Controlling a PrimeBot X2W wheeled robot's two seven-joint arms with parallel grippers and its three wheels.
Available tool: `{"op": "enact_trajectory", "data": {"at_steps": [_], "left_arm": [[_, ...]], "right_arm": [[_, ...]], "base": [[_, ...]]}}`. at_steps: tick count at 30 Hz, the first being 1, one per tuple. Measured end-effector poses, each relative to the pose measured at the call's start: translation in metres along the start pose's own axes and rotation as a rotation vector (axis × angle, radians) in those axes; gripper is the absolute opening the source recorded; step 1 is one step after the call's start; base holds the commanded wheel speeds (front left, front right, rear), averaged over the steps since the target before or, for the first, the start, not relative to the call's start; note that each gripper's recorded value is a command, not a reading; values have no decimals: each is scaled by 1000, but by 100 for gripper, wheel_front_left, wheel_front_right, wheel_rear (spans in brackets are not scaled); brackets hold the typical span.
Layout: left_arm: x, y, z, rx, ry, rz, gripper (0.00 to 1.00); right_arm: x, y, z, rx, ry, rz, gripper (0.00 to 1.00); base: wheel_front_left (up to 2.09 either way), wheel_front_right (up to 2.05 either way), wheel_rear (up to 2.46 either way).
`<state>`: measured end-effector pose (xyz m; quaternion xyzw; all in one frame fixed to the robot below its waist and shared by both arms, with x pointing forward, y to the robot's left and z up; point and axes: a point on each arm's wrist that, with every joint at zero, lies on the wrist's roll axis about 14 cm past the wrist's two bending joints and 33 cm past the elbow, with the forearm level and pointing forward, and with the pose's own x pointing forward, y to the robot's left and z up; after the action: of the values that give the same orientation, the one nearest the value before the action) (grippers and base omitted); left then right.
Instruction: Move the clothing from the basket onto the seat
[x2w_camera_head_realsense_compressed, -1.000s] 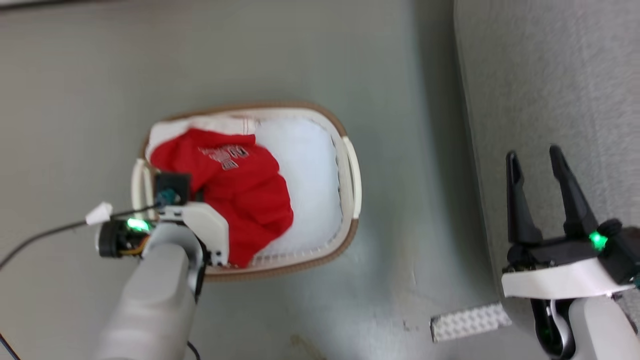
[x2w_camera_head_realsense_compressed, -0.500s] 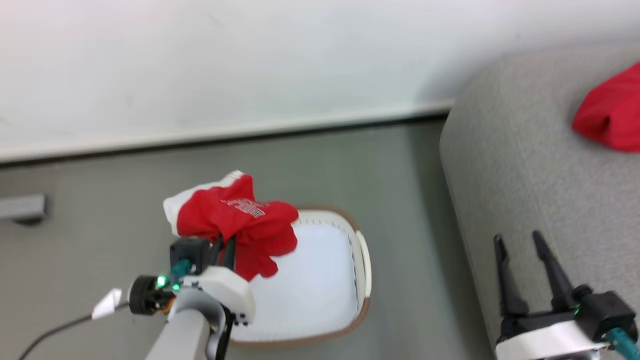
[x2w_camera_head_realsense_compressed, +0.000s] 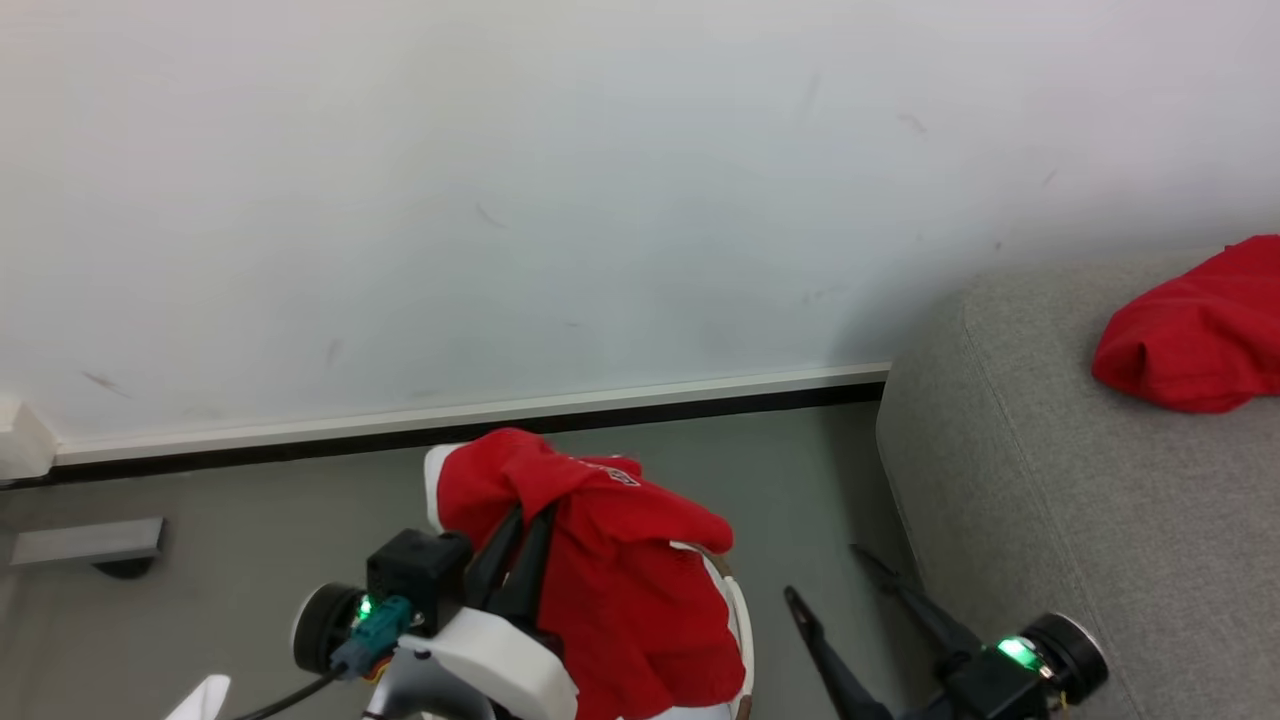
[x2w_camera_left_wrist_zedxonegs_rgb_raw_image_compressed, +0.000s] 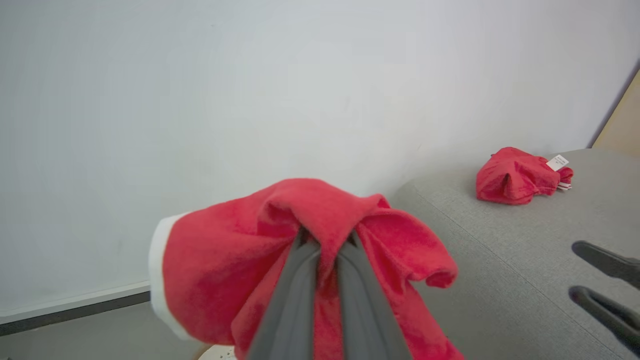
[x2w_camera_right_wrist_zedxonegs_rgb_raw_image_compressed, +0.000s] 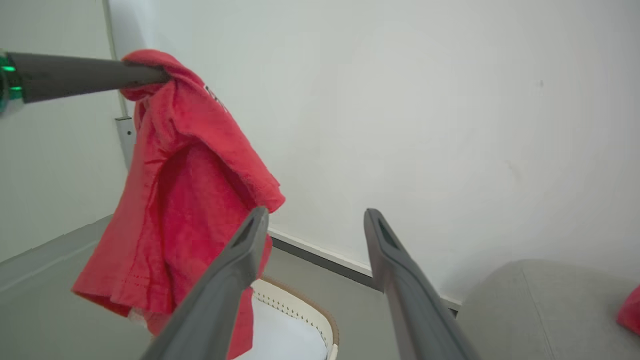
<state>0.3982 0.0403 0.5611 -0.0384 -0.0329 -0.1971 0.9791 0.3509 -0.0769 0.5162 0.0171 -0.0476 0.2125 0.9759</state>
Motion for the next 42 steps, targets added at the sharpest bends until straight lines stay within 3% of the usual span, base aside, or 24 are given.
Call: {"op": "enact_trajectory", "data": {"at_steps": [10, 23, 26, 27, 28, 35, 37, 38, 39, 42], "left_arm": [[-19, -27, 29, 6, -20, -99, 0], [-29, -70, 21, -14, 27, -257, 0], [-32, -81, 19, -24, 35, -296, 0], [-32, -83, 20, -26, 35, -300, 0], [-33, -83, 20, -26, 35, -301, 0], [-32, -75, 16, -31, 38, -269, 0], [-31, -72, 12, -29, 43, -260, 35], [-31, -72, 11, -29, 46, -256, 60], [-30, -71, 10, -30, 43, -256, 99], [-27, -70, 7, -33, 38, -247, 100]], "right_arm": [[13, 45, 26, -156, -53, 274, 100], [31, 73, 22, -193, -17, 409, 100], [35, 78, 18, -145, 3, 410, 100], [36, 78, 15, -133, 14, 406, 54], [38, 79, 15, -118, 16, 401, 0], [43, 68, 9, -57, 45, 352, 0], [44, 62, 11, -48, 39, 330, 0], [45, 58, 12, -44, 34, 317, 0], [45, 54, 14, -42, 29, 305, 0], [45, 41, 20, -41, 12, 264, 0]], "base": [[0, 0, 0], [0, 0, 0], [0, 0, 0], [0, 0, 0], [0, 0, 0], [0, 0, 0], [0, 0, 0], [0, 0, 0], [0, 0, 0], [0, 0, 0]]}}
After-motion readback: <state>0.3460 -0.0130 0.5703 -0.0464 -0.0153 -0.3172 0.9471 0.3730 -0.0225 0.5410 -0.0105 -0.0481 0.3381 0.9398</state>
